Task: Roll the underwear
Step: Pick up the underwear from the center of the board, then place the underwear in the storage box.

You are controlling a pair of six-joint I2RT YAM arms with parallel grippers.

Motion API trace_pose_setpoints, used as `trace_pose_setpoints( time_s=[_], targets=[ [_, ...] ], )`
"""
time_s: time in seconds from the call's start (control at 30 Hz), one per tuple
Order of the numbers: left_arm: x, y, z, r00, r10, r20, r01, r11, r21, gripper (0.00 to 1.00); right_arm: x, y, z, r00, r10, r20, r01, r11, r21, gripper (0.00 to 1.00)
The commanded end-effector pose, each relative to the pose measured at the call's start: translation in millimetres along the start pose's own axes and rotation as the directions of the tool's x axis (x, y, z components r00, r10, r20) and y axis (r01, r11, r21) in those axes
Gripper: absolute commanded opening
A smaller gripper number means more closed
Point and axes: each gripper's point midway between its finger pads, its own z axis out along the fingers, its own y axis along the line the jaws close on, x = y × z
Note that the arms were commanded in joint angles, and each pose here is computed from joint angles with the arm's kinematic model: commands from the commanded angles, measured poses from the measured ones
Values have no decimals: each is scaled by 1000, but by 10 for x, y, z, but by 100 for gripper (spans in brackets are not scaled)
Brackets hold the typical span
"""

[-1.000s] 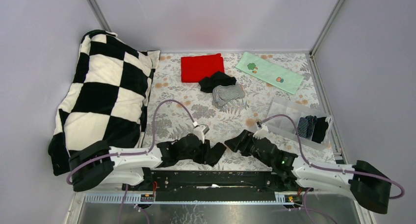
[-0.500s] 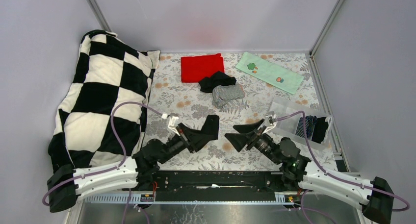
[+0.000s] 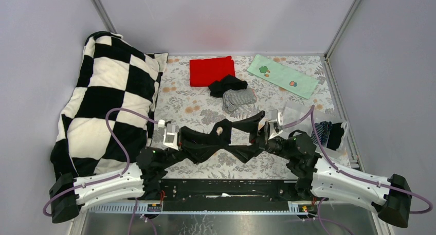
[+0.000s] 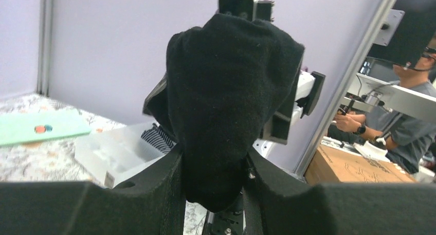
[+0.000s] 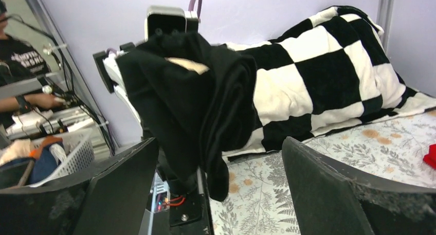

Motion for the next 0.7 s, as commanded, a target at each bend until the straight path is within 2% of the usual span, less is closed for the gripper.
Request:
trace_pose_setpoints(
  time_s=[0.0,0.23,0.4,0.67],
  targets=[
    [-459,-363,106,976,148,157,-173,972,160,0,-300,167,83,981,-176,84,183,978,-95,95],
    [-486,-372,142,969,188,159,-214,963,162,0,-428,360,175,971,-212,115,231,952,-198,94],
    [-456,-302,171,964,224,142,-243,961,133,0,-507,386,290,966,-219,138,245,945,-216,93],
    [-490,-48,210,947,295,126,-297,955,-2,0,-601,372,396,961,-221,168,253,945,-205,89]
  ],
)
